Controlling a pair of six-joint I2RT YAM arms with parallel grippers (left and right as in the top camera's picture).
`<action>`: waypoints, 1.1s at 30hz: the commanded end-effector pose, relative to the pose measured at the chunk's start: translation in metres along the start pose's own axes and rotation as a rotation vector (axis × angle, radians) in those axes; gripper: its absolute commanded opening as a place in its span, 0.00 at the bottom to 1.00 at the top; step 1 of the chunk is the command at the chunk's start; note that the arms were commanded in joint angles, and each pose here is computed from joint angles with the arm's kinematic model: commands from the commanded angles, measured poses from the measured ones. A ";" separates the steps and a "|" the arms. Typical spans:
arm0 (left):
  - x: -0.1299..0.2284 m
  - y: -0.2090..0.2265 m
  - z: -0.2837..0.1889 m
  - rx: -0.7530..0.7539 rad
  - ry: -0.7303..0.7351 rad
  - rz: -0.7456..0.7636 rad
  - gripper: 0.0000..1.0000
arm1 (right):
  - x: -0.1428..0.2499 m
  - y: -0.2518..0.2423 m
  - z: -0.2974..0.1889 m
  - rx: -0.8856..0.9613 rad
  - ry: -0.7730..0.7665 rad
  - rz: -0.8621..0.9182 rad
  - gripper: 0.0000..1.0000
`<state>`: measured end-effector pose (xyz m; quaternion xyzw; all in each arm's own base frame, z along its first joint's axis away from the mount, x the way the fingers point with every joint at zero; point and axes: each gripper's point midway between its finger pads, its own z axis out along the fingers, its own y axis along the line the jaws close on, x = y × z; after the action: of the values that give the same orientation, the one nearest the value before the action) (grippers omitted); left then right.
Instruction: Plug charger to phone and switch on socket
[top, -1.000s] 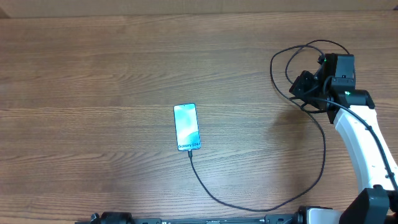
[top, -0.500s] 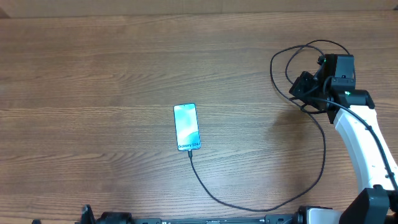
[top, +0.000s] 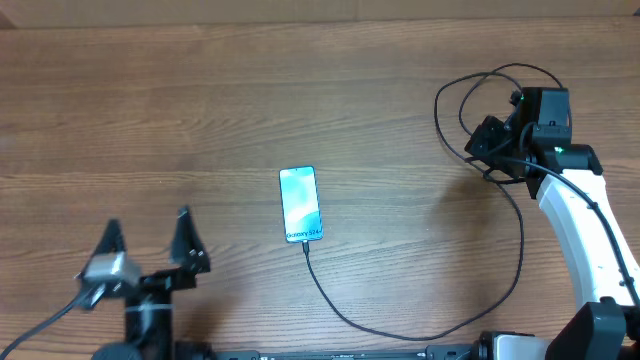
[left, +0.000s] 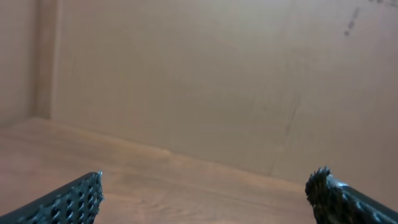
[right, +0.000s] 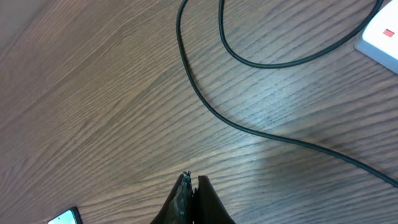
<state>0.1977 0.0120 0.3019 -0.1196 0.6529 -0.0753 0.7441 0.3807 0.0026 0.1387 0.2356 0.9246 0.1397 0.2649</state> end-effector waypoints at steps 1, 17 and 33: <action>0.043 -0.001 0.018 0.053 0.022 0.077 0.99 | -0.005 0.006 -0.006 -0.019 -0.024 -0.035 0.04; 0.140 0.010 0.030 0.108 0.164 0.208 1.00 | -0.041 0.039 -0.078 -0.133 -0.281 -0.179 0.04; 0.153 0.015 0.028 0.095 0.219 0.212 1.00 | -0.030 0.040 -0.107 -0.139 -0.303 -0.211 0.45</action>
<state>0.2459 -0.0130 0.1557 -0.0161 0.7351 -0.0476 0.6761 0.3591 0.0042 0.2505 0.1440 0.8827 0.1359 0.4262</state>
